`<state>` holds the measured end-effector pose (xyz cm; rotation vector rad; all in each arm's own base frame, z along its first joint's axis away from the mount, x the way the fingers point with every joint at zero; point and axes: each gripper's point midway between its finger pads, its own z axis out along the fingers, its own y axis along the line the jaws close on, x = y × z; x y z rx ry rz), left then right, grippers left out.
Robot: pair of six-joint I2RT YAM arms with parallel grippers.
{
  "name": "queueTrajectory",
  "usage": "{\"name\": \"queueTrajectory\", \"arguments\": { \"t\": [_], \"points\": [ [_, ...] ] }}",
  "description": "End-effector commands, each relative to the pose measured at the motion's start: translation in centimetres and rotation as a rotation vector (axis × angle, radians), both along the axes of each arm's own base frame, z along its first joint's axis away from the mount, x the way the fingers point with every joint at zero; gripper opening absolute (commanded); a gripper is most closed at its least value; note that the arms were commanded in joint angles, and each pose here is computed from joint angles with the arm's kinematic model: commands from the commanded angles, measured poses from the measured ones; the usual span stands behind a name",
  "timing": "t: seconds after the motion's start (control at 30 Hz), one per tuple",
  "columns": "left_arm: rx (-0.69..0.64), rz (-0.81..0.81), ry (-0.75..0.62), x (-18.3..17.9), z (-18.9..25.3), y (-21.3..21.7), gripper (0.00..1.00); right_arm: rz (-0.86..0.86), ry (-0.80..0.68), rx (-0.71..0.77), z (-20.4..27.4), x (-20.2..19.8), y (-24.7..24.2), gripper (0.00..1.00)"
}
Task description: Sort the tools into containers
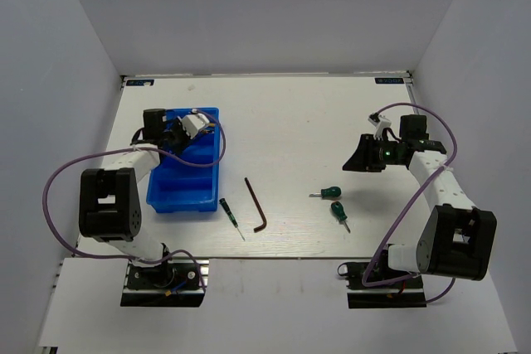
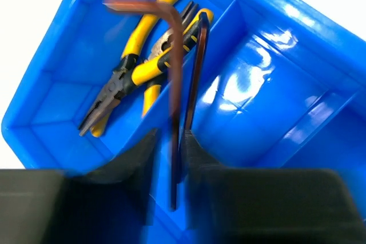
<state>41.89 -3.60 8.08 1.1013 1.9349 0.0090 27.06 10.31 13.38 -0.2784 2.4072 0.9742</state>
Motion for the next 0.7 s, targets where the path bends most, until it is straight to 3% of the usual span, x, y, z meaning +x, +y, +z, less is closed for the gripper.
{"name": "queueTrajectory", "arguments": {
  "t": [0.0,0.03,0.1,0.13,0.2,0.37,0.43,0.5,0.67],
  "points": [
    [-0.018,-0.004,-0.055,0.3,1.4,-0.2,0.43,0.009,-0.030,0.011,1.0,0.6,-0.1,0.42],
    [-0.017,-0.004,-0.055,0.3,1.4,-0.2,0.62,0.010,-0.029,0.015,1.1,0.6,0.0,0.42],
    [-0.024,0.002,-0.062,0.3,1.8,-0.2,0.66,0.010,-0.029,0.016,1.1,0.6,0.0,0.42],
    [-0.031,0.008,-0.069,0.3,2.2,-0.2,0.99,0.009,-0.026,0.016,1.0,0.5,-0.1,0.42],
    [-0.038,0.013,-0.079,0.3,2.7,-0.3,1.00,0.009,-0.028,0.018,1.1,0.6,-0.1,0.42],
    [-0.130,0.056,-0.233,0.3,9.5,-0.5,1.00,0.011,-0.029,0.018,1.0,0.5,0.0,0.42],
    [-0.199,0.077,-0.290,0.1,12.6,-0.9,1.00,0.018,-0.032,0.021,1.2,0.5,0.0,0.56],
    [-0.263,0.079,-0.331,-0.8,15.9,-2.1,1.00,0.046,-0.039,0.052,1.7,0.2,0.5,0.90],
    [-0.506,0.011,-0.299,-4.0,19.6,-5.3,1.00,0.188,-0.031,0.231,3.4,-1.1,2.7,0.90]
  ]
}}
